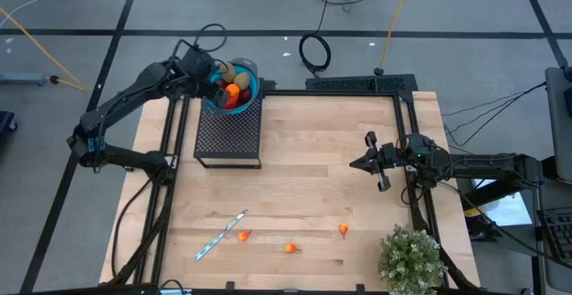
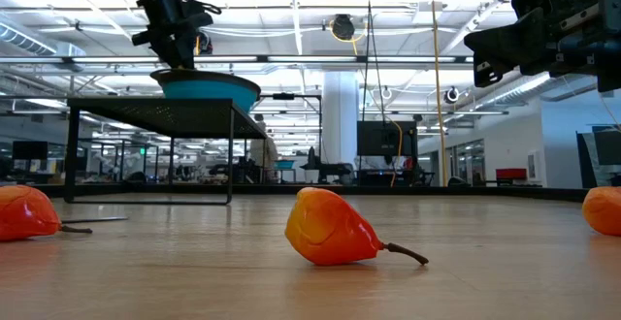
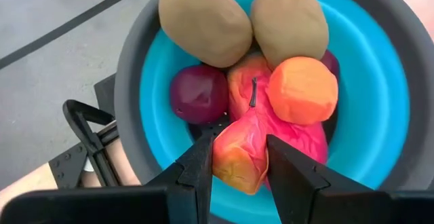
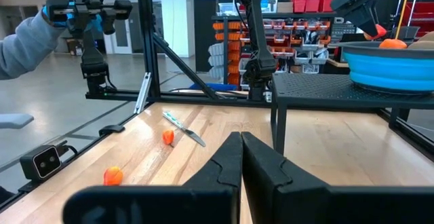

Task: Pick & Place Fruit
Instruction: Put the top left peach into the blue strainer bowl on the shelf, then put the bottom left peach into the blue strainer bowl on the shelf

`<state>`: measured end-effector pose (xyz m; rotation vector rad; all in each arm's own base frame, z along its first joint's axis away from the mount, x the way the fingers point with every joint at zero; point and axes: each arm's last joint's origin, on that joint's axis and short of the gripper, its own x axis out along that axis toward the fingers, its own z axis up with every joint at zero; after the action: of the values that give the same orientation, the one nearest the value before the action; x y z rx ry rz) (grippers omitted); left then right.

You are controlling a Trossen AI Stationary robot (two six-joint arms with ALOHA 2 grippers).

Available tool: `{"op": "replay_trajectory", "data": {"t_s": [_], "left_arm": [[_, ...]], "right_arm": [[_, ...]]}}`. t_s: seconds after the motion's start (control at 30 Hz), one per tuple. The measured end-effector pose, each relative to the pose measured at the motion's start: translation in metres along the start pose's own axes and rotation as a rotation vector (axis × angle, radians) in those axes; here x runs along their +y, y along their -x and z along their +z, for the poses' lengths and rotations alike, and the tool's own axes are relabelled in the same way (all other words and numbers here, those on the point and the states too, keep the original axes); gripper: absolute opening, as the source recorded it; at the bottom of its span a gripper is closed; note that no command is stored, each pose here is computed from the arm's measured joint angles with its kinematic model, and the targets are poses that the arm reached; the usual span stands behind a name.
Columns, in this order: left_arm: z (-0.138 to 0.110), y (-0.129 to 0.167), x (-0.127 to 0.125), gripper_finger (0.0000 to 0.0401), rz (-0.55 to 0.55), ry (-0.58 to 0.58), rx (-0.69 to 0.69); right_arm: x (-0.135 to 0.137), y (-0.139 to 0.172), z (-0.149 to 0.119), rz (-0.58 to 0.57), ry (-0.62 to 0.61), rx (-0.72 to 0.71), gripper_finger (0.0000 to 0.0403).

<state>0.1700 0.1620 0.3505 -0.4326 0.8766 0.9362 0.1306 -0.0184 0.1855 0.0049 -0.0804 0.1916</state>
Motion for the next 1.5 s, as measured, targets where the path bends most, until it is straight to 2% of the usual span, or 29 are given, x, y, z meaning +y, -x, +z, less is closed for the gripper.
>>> {"op": "replay_trajectory", "data": {"t_s": [0.17,0.6,0.8,1.1,1.33,1.5], "left_arm": [[0.0,0.0,0.0,0.0124,-0.001,0.0,0.0],[0.0,0.0,0.0,0.0216,-0.002,-0.027,-0.001],[-0.007,0.023,-0.003,0.0223,-0.086,-0.02,-0.06],[-0.034,0.069,-0.041,0.0223,-0.31,-0.148,-0.149],[-0.06,0.09,-0.084,0.0223,-0.494,-0.342,-0.125],[-0.081,0.096,-0.118,0.0223,-0.556,-0.482,-0.086]], "right_arm": [[0.0,0.0,0.0,0.0,0.0,0.0,0.0],[0.0,0.0,0.0,0.0,-0.01,0.0,0.0],[0.0,0.0,0.0,0.0,-0.008,-0.001,0.0],[0.0,0.0,0.0,0.0,-0.008,0.0,0.0],[0.0,0.0,0.0,0.0,-0.008,0.0,0.0],[0.0,0.0,0.0,0.0,-0.008,0.0,0.0]]}}
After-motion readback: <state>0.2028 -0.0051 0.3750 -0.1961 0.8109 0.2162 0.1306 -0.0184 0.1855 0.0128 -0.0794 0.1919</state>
